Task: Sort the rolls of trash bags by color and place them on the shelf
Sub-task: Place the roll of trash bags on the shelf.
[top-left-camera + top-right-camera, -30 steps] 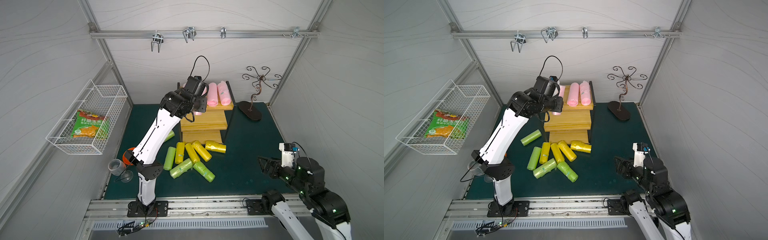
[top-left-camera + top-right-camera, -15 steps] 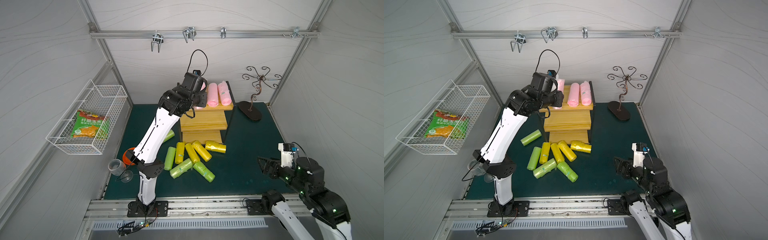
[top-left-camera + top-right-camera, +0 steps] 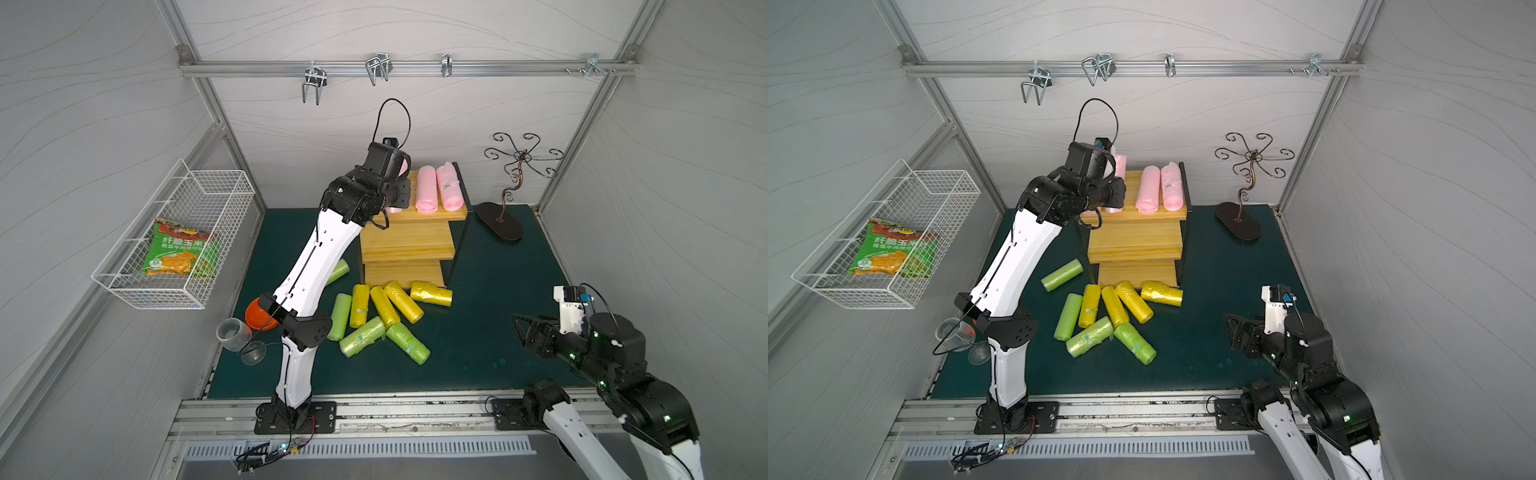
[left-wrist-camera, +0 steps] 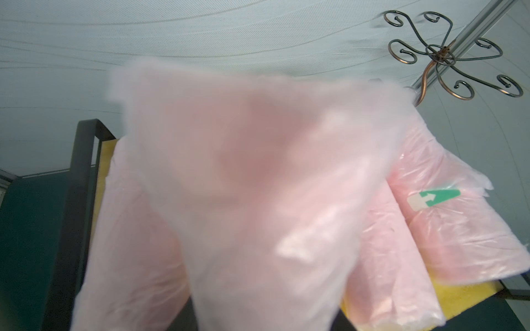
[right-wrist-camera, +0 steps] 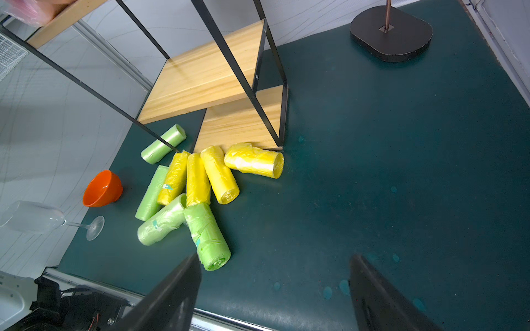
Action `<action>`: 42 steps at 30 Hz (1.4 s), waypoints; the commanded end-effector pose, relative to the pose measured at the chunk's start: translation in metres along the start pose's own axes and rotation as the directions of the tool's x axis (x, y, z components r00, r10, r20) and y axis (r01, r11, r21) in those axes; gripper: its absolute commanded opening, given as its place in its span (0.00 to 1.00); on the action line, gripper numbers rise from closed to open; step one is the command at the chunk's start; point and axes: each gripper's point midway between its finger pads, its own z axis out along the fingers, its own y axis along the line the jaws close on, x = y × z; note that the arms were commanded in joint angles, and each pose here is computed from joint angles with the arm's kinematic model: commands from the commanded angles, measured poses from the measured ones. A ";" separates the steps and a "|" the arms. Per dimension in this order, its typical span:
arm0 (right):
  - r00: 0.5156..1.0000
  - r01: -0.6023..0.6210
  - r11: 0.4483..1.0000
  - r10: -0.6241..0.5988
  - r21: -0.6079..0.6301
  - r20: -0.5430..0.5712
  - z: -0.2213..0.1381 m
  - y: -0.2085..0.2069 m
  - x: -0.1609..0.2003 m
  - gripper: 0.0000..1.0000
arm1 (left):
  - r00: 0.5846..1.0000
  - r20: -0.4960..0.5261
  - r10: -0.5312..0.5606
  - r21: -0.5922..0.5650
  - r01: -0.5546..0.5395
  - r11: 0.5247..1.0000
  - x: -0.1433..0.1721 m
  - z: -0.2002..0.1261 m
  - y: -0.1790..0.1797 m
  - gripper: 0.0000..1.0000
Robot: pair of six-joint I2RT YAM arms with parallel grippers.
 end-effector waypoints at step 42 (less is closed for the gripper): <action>1.000 0.027 0.999 -0.028 -0.023 -0.006 0.004 0.004 0.000 0.90 | 0.994 0.096 -0.054 -0.001 0.055 0.999 -0.020 -0.001 0.005 0.75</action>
